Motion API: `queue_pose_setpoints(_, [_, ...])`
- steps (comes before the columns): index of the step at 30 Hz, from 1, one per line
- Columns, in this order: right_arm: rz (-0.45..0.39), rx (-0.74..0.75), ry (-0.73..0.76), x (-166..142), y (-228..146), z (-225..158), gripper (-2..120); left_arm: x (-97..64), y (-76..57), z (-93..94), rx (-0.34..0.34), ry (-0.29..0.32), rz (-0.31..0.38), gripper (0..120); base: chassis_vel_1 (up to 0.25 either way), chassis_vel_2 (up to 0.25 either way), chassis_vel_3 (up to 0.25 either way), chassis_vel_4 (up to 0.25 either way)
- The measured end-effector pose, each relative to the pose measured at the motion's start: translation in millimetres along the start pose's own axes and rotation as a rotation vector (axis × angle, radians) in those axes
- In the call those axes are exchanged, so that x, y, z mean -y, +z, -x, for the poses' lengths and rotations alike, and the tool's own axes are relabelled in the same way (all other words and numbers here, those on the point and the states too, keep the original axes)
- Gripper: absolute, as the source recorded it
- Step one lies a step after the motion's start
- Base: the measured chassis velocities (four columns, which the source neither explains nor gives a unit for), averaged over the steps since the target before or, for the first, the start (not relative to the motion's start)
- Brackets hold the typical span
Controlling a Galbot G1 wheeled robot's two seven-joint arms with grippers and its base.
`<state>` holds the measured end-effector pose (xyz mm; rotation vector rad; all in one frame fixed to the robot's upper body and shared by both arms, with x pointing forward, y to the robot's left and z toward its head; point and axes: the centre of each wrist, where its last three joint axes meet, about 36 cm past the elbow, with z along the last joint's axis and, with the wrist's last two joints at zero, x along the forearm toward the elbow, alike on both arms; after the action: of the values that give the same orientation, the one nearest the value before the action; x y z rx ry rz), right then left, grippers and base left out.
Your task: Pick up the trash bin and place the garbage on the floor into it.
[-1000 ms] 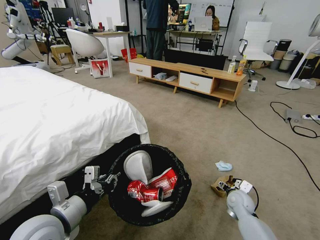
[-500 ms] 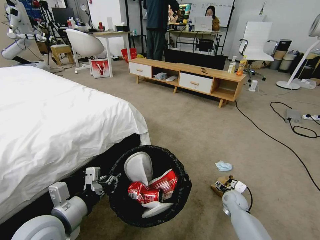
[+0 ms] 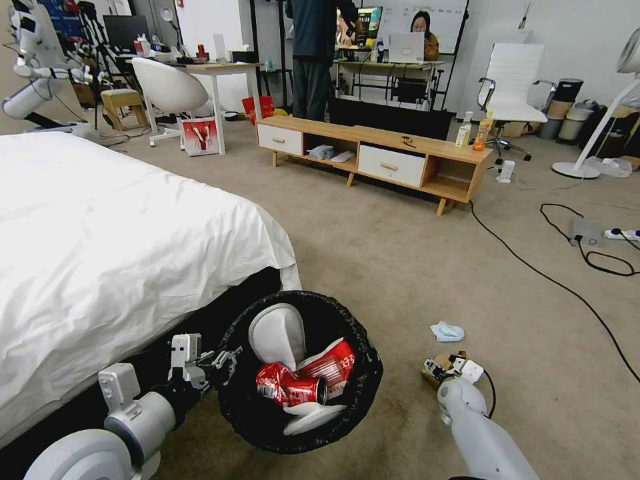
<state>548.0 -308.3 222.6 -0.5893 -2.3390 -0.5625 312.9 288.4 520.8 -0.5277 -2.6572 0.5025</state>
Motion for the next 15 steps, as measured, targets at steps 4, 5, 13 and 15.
queue_pose_setpoints(4, [0.000,-0.003,-0.008,-3,2,3,100,-0.1,0.3,-0.1,-0.001,0.000,-0.001,2,0.000,0.000,0.000,0.000])
queue_pose_setpoints(5, [-0.002,-0.003,-0.012,-5,3,5,100,-0.2,0.3,-0.2,0.000,0.000,0.000,2,0.000,0.000,0.000,0.000])
queue_pose_setpoints(13, [-0.018,0.003,-0.025,-2,9,13,100,-0.3,1.1,-0.6,-0.001,0.000,-0.002,2,0.000,0.000,0.000,0.000])
queue_pose_setpoints(15, [-0.028,0.002,-0.020,2,12,15,95,-0.4,1.3,-0.8,-0.002,0.000,-0.003,2,0.000,0.000,0.000,0.000])
